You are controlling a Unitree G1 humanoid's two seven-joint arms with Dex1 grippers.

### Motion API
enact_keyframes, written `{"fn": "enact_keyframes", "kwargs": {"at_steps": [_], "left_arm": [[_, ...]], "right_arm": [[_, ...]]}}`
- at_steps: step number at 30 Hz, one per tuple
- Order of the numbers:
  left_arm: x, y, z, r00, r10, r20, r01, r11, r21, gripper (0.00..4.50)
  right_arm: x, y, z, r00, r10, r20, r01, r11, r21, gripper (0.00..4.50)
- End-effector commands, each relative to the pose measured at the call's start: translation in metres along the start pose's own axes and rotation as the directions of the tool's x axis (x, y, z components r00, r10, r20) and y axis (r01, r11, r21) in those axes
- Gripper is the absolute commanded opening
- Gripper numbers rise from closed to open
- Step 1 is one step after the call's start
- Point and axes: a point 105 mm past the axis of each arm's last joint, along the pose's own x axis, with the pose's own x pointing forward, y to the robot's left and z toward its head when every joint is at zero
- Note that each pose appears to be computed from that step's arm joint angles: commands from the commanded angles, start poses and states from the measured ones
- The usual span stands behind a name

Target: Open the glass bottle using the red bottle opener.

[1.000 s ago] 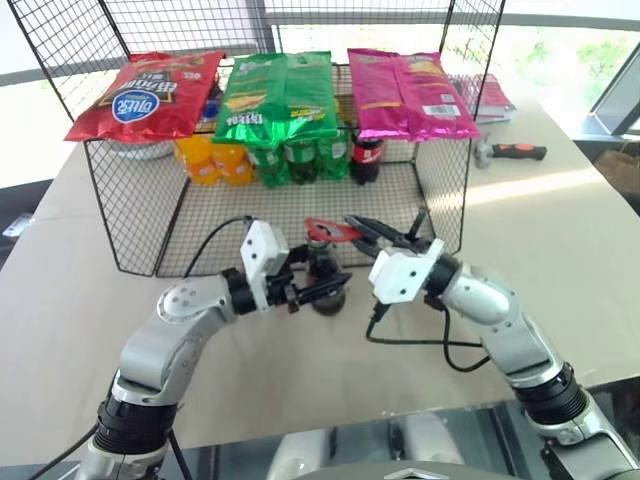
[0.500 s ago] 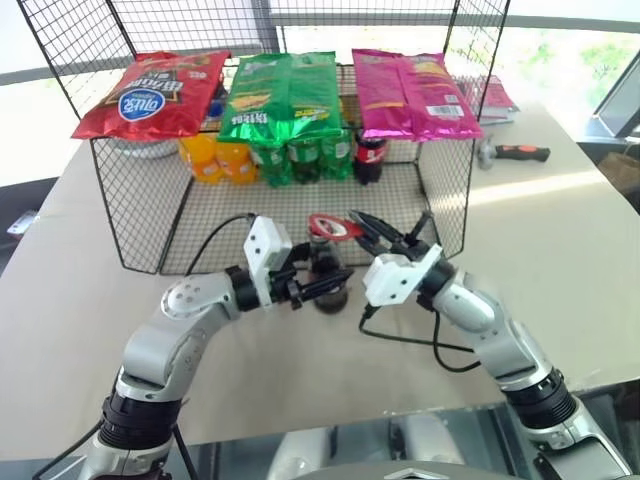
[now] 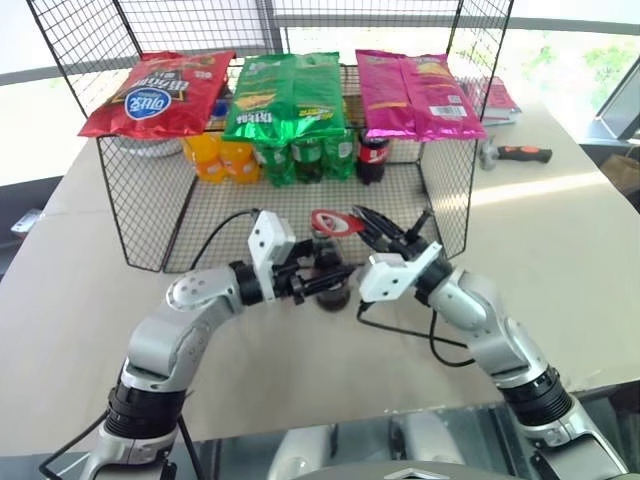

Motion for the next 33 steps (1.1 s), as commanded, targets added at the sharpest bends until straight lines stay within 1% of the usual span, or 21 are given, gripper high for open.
{"fn": "enact_keyframes", "kwargs": {"at_steps": [1, 4, 9, 14, 16, 18, 24, 26, 28, 30, 33], "left_arm": [[0.010, -0.008, 0.027, 0.996, -0.046, 0.082, 0.040, 0.996, 0.077, 2.42], [0.011, -0.009, 0.027, 0.996, -0.047, 0.077, 0.041, 0.996, 0.080, 2.42], [0.012, -0.011, 0.028, 0.996, -0.049, 0.079, 0.043, 0.996, 0.077, 2.42], [0.011, -0.011, 0.028, 0.996, -0.051, 0.076, 0.045, 0.996, 0.075, 2.42], [0.012, -0.011, 0.028, 0.996, -0.052, 0.078, 0.046, 0.996, 0.073, 2.42], [0.012, -0.012, 0.028, 0.996, -0.053, 0.078, 0.048, 0.996, 0.073, 2.42], [0.012, -0.013, 0.029, 0.996, -0.058, 0.075, 0.052, 0.996, 0.075, 2.42], [0.011, -0.013, 0.028, 0.996, -0.059, 0.069, 0.054, 0.996, 0.073, 2.42], [0.011, -0.012, 0.027, 0.996, -0.061, 0.062, 0.056, 0.996, 0.069, 2.42], [0.010, -0.012, 0.026, 0.996, -0.061, 0.060, 0.057, 0.996, 0.066, 2.42], [0.010, -0.011, 0.023, 0.997, -0.062, 0.050, 0.059, 0.997, 0.059, 2.42]], "right_arm": [[0.000, 0.026, 0.016, 0.993, 0.105, 0.059, -0.100, 0.992, -0.082, 0.00], [-0.001, 0.031, 0.016, 0.990, 0.124, 0.065, -0.112, 0.981, -0.160, 0.00], [-0.005, 0.040, 0.012, 0.987, 0.156, 0.042, -0.150, 0.980, -0.129, 0.00], [-0.003, 0.038, 0.009, 0.992, 0.125, 0.027, -0.123, 0.991, -0.049, 0.00], [-0.001, 0.036, 0.010, 0.995, 0.096, 0.027, -0.097, 0.994, 0.046, 0.00], [-0.001, 0.038, 0.015, 0.995, 0.093, 0.046, -0.096, 0.992, 0.081, 0.00], [-0.004, 0.051, 0.014, 0.992, 0.119, 0.038, -0.120, 0.992, 0.026, 0.00], [-0.003, 0.047, 0.012, 0.994, 0.108, 0.034, -0.107, 0.994, -0.023, 0.00], [-0.004, 0.038, 0.011, 0.993, 0.107, 0.038, -0.102, 0.988, -0.115, 0.00], [-0.004, 0.030, 0.010, 0.993, 0.114, 0.039, -0.106, 0.981, -0.161, 0.00], [-0.006, 0.016, 0.007, 0.987, 0.159, 0.039, -0.145, 0.960, -0.238, 0.00]]}}
